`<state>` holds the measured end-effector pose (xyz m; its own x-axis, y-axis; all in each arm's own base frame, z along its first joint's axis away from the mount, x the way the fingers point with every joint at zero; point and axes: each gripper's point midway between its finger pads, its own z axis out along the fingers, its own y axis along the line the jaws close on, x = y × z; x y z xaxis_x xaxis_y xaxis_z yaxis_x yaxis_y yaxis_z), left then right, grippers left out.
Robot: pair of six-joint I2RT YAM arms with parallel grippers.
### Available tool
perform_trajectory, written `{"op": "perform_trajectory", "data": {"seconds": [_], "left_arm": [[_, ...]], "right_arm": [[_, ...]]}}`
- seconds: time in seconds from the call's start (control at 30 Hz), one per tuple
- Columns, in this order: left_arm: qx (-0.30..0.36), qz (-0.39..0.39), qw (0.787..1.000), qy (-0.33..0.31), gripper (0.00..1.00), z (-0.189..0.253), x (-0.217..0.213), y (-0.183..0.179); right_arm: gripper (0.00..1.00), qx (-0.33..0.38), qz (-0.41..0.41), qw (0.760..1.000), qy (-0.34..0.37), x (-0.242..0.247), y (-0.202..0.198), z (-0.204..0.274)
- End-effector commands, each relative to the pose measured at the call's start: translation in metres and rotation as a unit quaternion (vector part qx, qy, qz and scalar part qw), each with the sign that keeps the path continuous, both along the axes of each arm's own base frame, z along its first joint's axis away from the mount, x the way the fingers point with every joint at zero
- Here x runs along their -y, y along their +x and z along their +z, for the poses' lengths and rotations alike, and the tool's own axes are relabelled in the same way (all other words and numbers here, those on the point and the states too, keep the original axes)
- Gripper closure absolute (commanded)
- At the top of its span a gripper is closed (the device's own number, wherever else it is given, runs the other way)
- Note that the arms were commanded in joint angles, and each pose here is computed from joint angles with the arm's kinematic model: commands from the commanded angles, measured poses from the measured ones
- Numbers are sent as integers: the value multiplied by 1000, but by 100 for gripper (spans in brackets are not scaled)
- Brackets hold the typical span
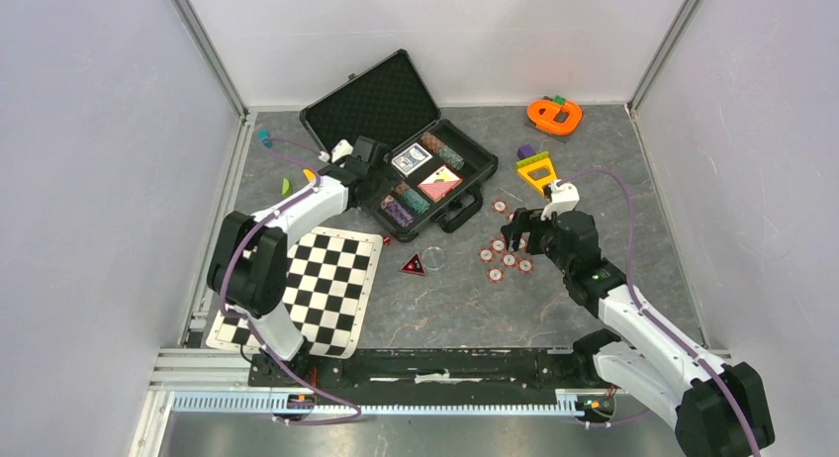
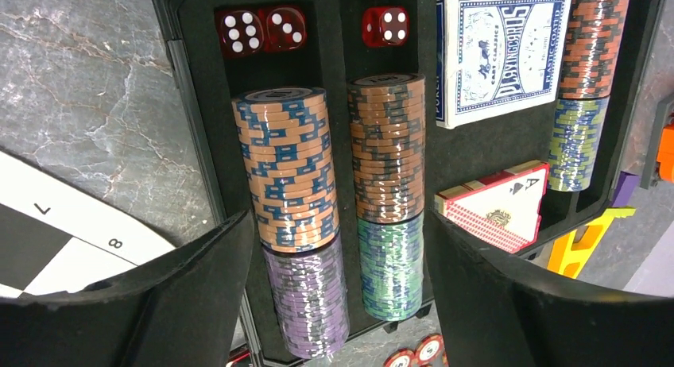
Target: Pack up texas hold em set
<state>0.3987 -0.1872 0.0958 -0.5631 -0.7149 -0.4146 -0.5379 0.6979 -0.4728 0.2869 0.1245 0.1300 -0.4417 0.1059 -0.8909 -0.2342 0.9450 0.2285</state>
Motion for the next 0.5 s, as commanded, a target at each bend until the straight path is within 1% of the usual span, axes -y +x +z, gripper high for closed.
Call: {"op": "perform_trajectory", "data": {"seconds": [0.0, 0.2, 0.27, 0.4, 0.47], "left_arm": [[25, -7, 1000, 8, 20, 25, -4, -3], [56, -18, 997, 50, 47, 52, -18, -3], [70, -17, 995, 66, 58, 63, -25, -3], [91, -12, 991, 92, 73, 71, -36, 2], [98, -15, 989, 105, 84, 73, -39, 8]], "right_arm": [[9, 15, 5, 1000, 5, -3, 2, 6], [9, 14, 6, 1000, 3, -2, 1, 5], [9, 15, 5, 1000, 3, -2, 2, 6], [9, 13, 5, 1000, 4, -3, 2, 6], [9, 12, 6, 1000, 4, -3, 2, 5]]}}
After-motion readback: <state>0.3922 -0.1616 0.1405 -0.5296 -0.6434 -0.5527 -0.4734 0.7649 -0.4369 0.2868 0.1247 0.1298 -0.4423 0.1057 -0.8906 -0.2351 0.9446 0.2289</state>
